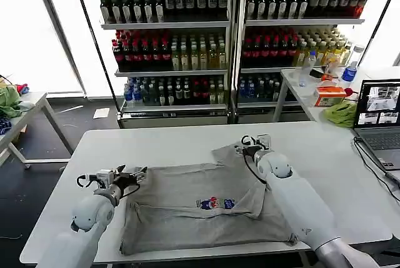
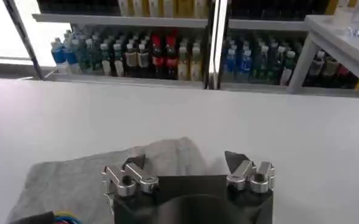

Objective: Fold and organize the clothes.

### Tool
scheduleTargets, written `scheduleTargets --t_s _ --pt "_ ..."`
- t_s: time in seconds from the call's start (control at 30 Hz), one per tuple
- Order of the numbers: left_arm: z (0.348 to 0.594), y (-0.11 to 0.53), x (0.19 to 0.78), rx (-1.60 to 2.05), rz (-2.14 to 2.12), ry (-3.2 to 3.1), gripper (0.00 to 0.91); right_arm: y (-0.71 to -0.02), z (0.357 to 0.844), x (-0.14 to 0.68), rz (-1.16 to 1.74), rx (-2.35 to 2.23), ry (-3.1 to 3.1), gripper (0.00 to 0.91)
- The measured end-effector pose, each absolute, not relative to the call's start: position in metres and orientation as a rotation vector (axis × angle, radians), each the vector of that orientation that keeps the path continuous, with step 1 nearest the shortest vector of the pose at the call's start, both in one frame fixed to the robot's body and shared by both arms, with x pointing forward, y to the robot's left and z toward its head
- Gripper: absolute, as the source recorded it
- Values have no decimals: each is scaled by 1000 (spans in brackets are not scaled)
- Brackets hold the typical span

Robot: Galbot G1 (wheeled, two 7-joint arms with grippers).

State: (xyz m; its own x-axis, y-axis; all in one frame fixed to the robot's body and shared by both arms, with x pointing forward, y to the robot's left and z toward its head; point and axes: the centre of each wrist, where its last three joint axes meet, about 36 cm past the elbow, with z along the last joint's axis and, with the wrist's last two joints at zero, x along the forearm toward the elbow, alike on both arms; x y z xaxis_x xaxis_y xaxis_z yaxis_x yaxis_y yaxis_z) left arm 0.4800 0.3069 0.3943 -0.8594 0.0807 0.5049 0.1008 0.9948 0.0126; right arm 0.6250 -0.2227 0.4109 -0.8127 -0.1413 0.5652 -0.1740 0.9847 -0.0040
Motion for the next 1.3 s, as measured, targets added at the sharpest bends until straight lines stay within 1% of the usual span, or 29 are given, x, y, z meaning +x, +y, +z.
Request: scheduleTargets --t_s 0.07,0.13,0.17,0.2,0.23,0.27,0.3,0.33,0.37,0.4,0.5,1.1,1.3 --pt "393 307 479 -127 -50 -2603 685 -222 410 624 71 221 -2531 907" --pt "392 307 478 -127 -50 -2598 524 -222 408 623 67 222 -2529 907" --pt "391 307 478 -127 -50 -2594 474 -221 407 623 67 225 -2528 907" --pt "390 307 477 -127 -50 -2590 403 -221 407 622 67 226 -2528 897" --pt "389 307 476 -126 -50 -2588 393 -221 406 621 67 228 -2528 877" --pt "389 306 475 -127 -51 -2586 373 -221 406 621 68 229 -2527 786" --pt "389 306 475 -127 -50 -2584 333 -221 405 620 70 231 -2527 544" --pt "388 306 474 -128 -50 -2584 242 -221 404 619 72 232 -2526 282" --pt "388 306 473 -128 -49 -2582 181 -220 403 618 71 234 -2525 191" --pt "387 306 473 -129 -49 -2581 40 -220 403 617 71 236 -2525 10" --pt "385 304 470 -133 -48 -2579 0 -221 401 614 71 237 -2522 0" --pt "382 294 461 -175 -50 -2579 0 -227 395 596 63 245 -2523 0" --pt "386 292 462 -184 -46 -2595 0 -227 399 592 54 257 -2533 0"
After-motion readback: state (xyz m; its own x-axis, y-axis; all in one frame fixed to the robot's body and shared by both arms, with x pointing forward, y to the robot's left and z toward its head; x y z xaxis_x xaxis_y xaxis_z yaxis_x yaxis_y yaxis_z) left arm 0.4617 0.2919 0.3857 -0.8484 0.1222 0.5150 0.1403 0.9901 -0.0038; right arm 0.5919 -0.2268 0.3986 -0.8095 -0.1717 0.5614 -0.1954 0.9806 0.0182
